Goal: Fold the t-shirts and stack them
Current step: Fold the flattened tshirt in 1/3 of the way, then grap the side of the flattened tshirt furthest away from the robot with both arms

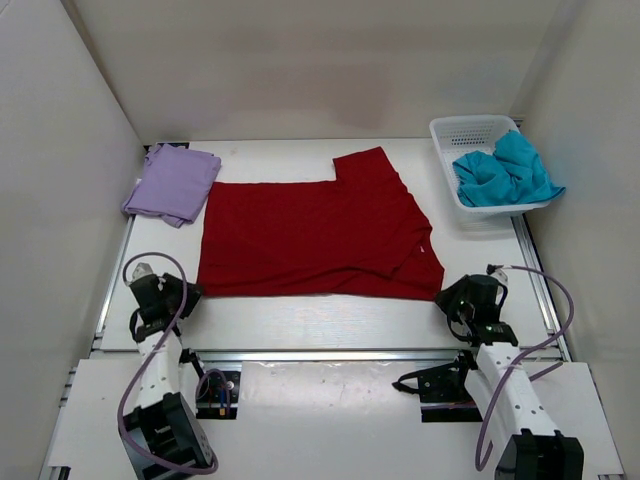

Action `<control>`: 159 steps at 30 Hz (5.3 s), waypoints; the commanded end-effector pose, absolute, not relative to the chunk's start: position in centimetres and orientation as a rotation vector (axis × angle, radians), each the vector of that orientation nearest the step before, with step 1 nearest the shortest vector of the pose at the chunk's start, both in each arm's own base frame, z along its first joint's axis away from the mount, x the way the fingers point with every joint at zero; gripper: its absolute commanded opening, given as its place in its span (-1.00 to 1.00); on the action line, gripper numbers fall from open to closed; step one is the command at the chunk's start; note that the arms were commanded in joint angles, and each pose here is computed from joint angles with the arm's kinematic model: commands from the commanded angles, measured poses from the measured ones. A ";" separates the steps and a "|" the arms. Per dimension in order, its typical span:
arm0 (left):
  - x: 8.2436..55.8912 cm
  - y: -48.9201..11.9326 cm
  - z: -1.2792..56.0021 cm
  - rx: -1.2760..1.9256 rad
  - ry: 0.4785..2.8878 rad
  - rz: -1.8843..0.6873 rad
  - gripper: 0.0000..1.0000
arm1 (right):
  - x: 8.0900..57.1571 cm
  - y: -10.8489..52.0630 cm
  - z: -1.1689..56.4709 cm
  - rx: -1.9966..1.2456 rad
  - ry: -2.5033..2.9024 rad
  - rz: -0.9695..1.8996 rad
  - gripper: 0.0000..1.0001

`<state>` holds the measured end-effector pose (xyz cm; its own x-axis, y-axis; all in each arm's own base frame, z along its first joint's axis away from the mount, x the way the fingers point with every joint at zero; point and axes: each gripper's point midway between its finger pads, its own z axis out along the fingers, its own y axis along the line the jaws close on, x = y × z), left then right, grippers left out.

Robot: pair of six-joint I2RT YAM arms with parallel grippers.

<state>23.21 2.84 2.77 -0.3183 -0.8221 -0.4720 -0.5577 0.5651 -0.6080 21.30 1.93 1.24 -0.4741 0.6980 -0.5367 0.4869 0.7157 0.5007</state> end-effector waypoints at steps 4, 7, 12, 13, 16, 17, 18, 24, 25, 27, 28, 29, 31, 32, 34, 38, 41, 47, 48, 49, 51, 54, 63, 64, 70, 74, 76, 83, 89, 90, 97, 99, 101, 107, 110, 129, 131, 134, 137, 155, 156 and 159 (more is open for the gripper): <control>24.6 3.5 5.7 -1.004 2.023 -0.378 0.47 | 22.3 0.3 4.8 0.839 2.147 0.237 0.09; 26.7 2.6 8.9 -0.907 1.985 -0.440 0.91 | 24.2 0.3 8.5 0.754 2.088 0.247 0.10; 30.1 -4.9 12.6 -0.588 2.026 -0.570 0.56 | 27.3 5.0 12.6 0.541 2.041 0.486 -0.52; 30.4 -8.0 13.0 -0.486 2.049 -0.606 0.06 | 27.7 6.0 12.2 0.517 2.063 0.515 -0.79; 30.2 -13.8 12.0 -0.335 2.120 -0.686 -0.46 | 28.7 9.4 11.2 0.378 2.111 0.588 -1.00; 30.1 -14.8 11.9 -0.307 2.128 -0.714 -0.50 | 28.8 10.2 10.9 0.350 2.123 0.613 -1.00; 29.6 -16.5 10.8 -0.276 2.170 -0.764 -0.49 | 28.9 11.7 10.7 0.263 2.131 0.652 -1.00; 27.8 -21.0 8.7 -0.157 2.225 -0.874 -0.51 | 28.8 15.1 8.5 0.186 2.197 0.743 -0.10; 27.7 -21.6 8.5 -0.142 2.228 -0.891 -0.50 | 28.5 15.4 8.1 0.196 2.204 0.759 -0.02; 27.2 -22.7 8.4 -0.096 2.238 -0.903 -0.50 | 28.5 15.5 7.3 0.203 2.228 0.756 0.00; 27.3 -22.6 7.9 -0.104 2.245 -0.891 -0.50 | 28.5 15.4 7.1 0.206 2.226 0.750 0.00; 26.9 -22.9 7.6 -0.096 2.250 -0.904 -0.50 | 28.6 15.6 6.9 0.205 2.230 0.751 -0.02; 26.6 -23.1 7.4 -0.104 2.251 -0.930 -0.51 | 28.8 15.4 6.7 0.234 2.233 0.759 -0.07; 26.6 -22.8 7.2 -0.108 2.255 -0.925 -0.51 | 28.9 15.1 6.2 0.248 2.244 0.751 -0.13; 26.7 -22.4 6.8 -0.115 2.263 -0.904 -0.52 | 29.0 15.0 6.2 0.255 2.250 0.758 -0.17; 26.6 -21.5 6.7 -0.125 2.260 -0.891 -0.56 | 29.0 14.5 5.5 0.294 2.272 0.720 -0.18; 26.9 -21.2 7.5 -0.125 2.232 -0.885 -0.58 | 29.0 13.8 5.5 0.313 2.253 0.670 -0.17; 26.7 -21.3 7.2 -0.140 2.233 -0.919 -0.59 | 28.5 14.4 4.4 0.313 2.316 0.705 -0.16; 26.6 -21.2 7.1 -0.142 2.240 -0.912 -0.58 | 28.5 14.6 4.3 0.317 2.317 0.723 -0.20; 27.0 -21.0 7.3 -0.152 2.228 -0.907 -0.58 | 28.7 15.0 4.6 0.302 2.302 0.753 -0.33; 27.0 -21.3 7.6 -0.153 2.220 -0.920 -0.59 | 29.0 15.3 4.8 0.295 2.298 0.762 -0.48; 26.9 -21.4 7.6 -0.147 2.219 -0.923 -0.60 | 29.2 15.5 4.8 0.291 2.311 0.755 -0.47; 26.9 -21.5 7.2 -0.151 2.228 -0.942 -0.61 | 32.5 16.5 7.0 0.268 2.261 0.720 -1.00; 27.0 -21.4 7.4 -0.145 2.222 -0.938 -0.61 | 33.3 17.1 7.4 0.246 2.250 0.721 -1.00; 27.7 -21.3 8.2 -0.192 2.187 -0.964 -0.64 | 37.2 17.8 6.9 0.213 2.264 0.642 -1.00; 27.7 -21.8 8.3 -0.173 2.191 -0.961 -0.63 | 39.5 19.6 6.4 0.152 2.282 0.641 -1.00; 27.6 -21.8 8.1 -0.187 2.196 -0.970 -0.63 | 40.2 20.9 6.8 0.131 2.272 0.653 -1.00; 27.7 -21.4 8.3 -0.198 2.183 -0.948 -0.65 | 40.4 23.7 5.9 -0.030 2.301 0.556 -0.85; 28.2 -22.1 9.1 -0.175 2.170 -0.948 -0.63 | 39.3 23.1 8.0 -0.050 2.255 0.539 -0.15; 27.9 -22.4 8.4 -0.150 2.203 -0.924 -0.64 | 38.9 22.9 9.0 -0.056 2.223 0.543 -0.14; 28.1 -25.0 5.7 -0.023 2.321 -0.839 -0.65 | 33.2 19.6 8.0 0.024 2.235 0.612 -1.00; 27.8 -25.5 4.7 0.015 2.347 -0.827 -0.67 | 31.6 19.8 6.3 -0.007 2.294 0.610 -0.99; 26.8 -26.7 3.9 0.060 2.375 -0.843 -0.67 | 30.1 20.0 5.0 -0.031 2.336 0.617 -1.00; 26.4 -26.2 1.2 0.075 2.430 -0.744 -0.69 | 26.4 19.7 1.6 -0.128 2.460 0.572 -1.00; 25.0 -25.4 0.3 0.067 2.455 -0.757 -0.77 | 23.4 18.1 -0.8 -0.116 2.542 0.515 -1.00; 26.4 -22.8 10.7 -0.023 2.239 -0.805 -0.62 | 22.6 19.0 9.2 -0.140 2.334 0.773 -0.95; 31.8 -22.1 15.2 -0.088 2.138 -0.780 -0.67 | 24.5 19.8 10.3 -0.153 2.293 0.782 -1.00; 37.4 -17.3 15.7 -0.367 2.116 -0.897 -1.00 | 27.1 21.3 12.0 -0.166 2.238 0.834 -1.00; 43.7 -12.3 14.0 -0.561 2.076 -0.675 -1.00 | 28.7 23.9 11.9 -0.202 2.242 0.888 -1.00; 58.8 -1.5 6.1 -0.622 2.330 -0.131 -0.29 | 26.5 24.7 10.0 -0.251 2.247 0.898 -0.98; 58.9 -1.5 5.9 -0.613 2.346 -0.110 -0.29 | 26.7 24.7 10.3 -0.255 2.236 0.898 -1.00; 59.3 -1.4 5.5 -0.563 2.378 -0.040 -0.21 | 26.5 24.6 10.1 -0.252 2.242 0.905 -1.00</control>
